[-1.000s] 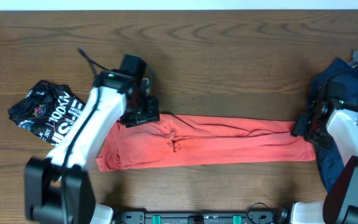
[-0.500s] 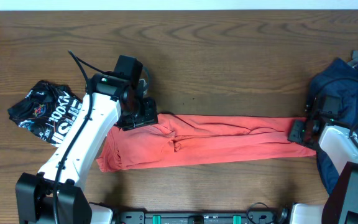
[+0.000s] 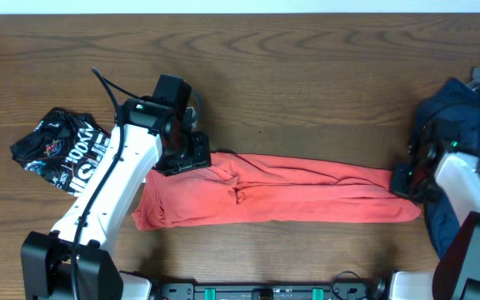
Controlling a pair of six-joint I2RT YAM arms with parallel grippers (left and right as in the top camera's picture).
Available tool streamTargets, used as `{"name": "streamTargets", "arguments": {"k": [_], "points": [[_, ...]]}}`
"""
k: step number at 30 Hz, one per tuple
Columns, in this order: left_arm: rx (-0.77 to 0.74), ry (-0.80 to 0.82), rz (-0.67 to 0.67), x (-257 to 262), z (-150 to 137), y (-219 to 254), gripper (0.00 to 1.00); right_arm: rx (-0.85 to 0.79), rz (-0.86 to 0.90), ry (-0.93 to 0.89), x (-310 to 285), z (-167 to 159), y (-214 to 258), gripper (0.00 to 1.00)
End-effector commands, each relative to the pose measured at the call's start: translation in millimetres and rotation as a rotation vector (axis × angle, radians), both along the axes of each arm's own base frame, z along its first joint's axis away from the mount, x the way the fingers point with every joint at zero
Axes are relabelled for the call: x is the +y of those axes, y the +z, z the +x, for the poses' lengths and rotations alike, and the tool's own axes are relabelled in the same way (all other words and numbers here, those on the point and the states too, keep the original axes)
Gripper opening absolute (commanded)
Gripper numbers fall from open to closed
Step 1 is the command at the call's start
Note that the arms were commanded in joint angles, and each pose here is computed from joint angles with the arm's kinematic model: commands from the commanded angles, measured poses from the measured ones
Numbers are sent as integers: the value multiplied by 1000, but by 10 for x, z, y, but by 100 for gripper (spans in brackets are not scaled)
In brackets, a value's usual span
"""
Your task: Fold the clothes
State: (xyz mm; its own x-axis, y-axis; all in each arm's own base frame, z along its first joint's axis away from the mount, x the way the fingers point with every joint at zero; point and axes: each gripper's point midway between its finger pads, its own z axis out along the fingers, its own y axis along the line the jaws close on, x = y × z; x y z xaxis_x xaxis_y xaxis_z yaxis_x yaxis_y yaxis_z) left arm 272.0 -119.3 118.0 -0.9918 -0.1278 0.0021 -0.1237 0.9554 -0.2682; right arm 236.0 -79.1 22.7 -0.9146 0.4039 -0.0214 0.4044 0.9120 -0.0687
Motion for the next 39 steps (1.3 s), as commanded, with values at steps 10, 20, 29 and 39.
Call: {"name": "streamTargets", "arguments": {"k": [10, 20, 29, 39], "points": [[-7, 15, 56, 94, 20, -25, 60, 35, 48, 44, 340, 166, 629, 1], [-7, 15, 56, 93, 19, -25, 64, 43, 45, 203, 1171, 154, 626, 1], [-6, 15, 56, 93, 18, -26, 65, -17, 68, 374, 1871, 123, 620, 2], [-6, 15, 56, 93, 18, -26, 66, -82, 165, 507, 2456, 85, 619, 8]]}}
